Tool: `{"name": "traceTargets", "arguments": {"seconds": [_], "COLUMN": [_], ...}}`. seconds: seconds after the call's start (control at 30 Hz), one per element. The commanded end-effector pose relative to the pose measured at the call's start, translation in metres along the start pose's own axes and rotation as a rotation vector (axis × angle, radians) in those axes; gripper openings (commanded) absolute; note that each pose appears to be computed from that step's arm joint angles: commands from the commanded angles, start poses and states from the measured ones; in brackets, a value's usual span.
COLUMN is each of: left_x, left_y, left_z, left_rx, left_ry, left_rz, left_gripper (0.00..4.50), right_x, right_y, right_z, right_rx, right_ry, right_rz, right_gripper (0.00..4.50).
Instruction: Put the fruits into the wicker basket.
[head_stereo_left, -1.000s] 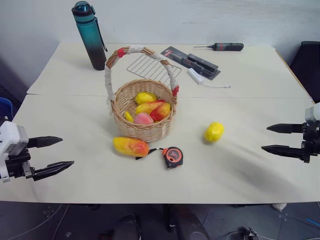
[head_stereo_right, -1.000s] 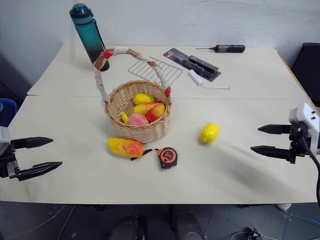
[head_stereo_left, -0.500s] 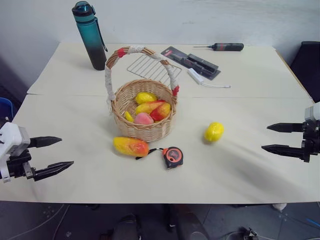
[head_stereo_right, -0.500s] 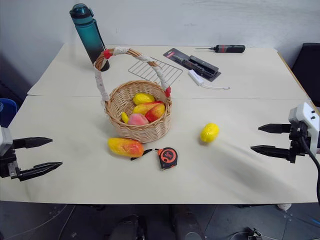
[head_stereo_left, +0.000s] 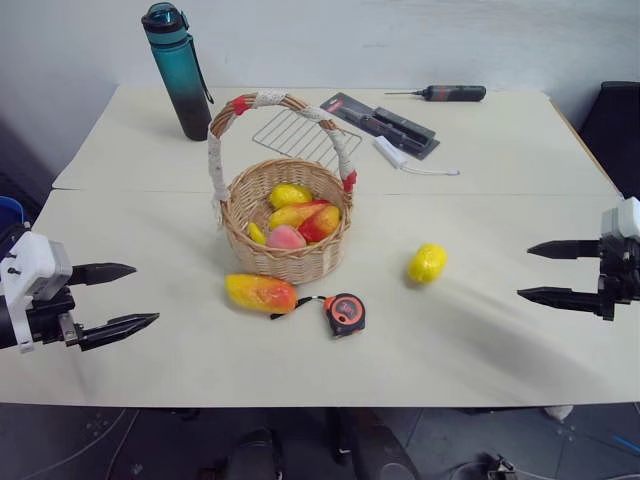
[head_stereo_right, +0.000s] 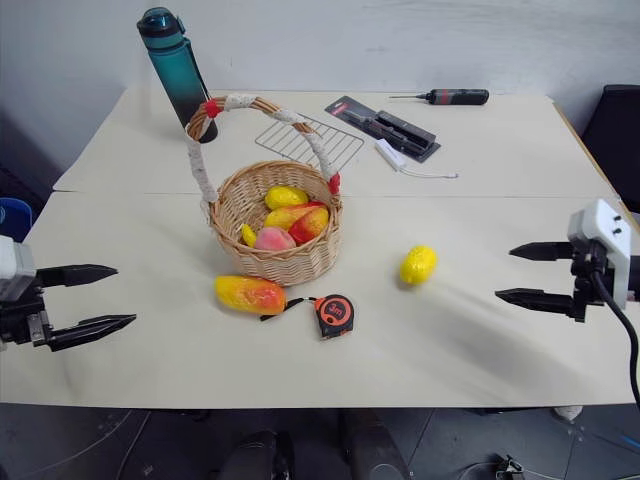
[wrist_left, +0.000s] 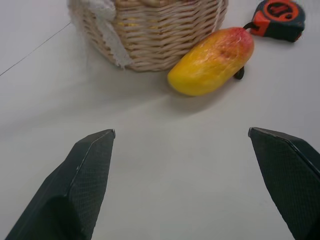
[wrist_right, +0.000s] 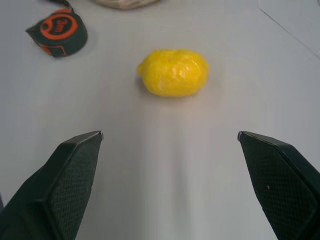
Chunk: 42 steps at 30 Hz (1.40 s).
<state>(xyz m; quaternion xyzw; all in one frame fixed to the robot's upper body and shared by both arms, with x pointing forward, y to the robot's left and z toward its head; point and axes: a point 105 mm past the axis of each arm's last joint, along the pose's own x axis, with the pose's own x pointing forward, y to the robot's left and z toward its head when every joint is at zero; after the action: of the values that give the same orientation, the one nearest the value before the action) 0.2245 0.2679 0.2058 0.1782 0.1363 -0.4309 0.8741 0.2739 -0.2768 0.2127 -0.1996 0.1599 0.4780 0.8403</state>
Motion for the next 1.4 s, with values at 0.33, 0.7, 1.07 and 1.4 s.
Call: {"name": "traceTargets", "arguments": {"seconds": [0.33, 0.7, 1.07, 1.4], "left_x": [0.053, 0.063, 0.065, 0.071], "left_y": [-0.065, -0.073, -0.070, -0.070], "left_z": [0.054, 0.059, 0.059, 0.068], "left_rx": [0.243, 0.269, 0.282, 0.301], "left_ry": [-0.027, -0.036, -0.047, -0.099], "left_rz": [-0.427, -0.448, -0.425, -0.442], "left_gripper": [4.50, 4.50, 4.50, 4.50], "right_x": [0.120, 0.199, 0.221, 0.184], "right_y": [0.063, 0.088, 0.086, 0.093], "right_z": [0.058, 0.030, 0.019, 0.035], "right_rx": [-0.432, -0.528, -0.465, -0.369], "right_ry": [-0.064, -0.045, -0.001, -0.120], "right_rz": [0.426, 0.489, 0.478, 0.511], "right_gripper": [4.47, 4.47, 4.47, 3.52]}}
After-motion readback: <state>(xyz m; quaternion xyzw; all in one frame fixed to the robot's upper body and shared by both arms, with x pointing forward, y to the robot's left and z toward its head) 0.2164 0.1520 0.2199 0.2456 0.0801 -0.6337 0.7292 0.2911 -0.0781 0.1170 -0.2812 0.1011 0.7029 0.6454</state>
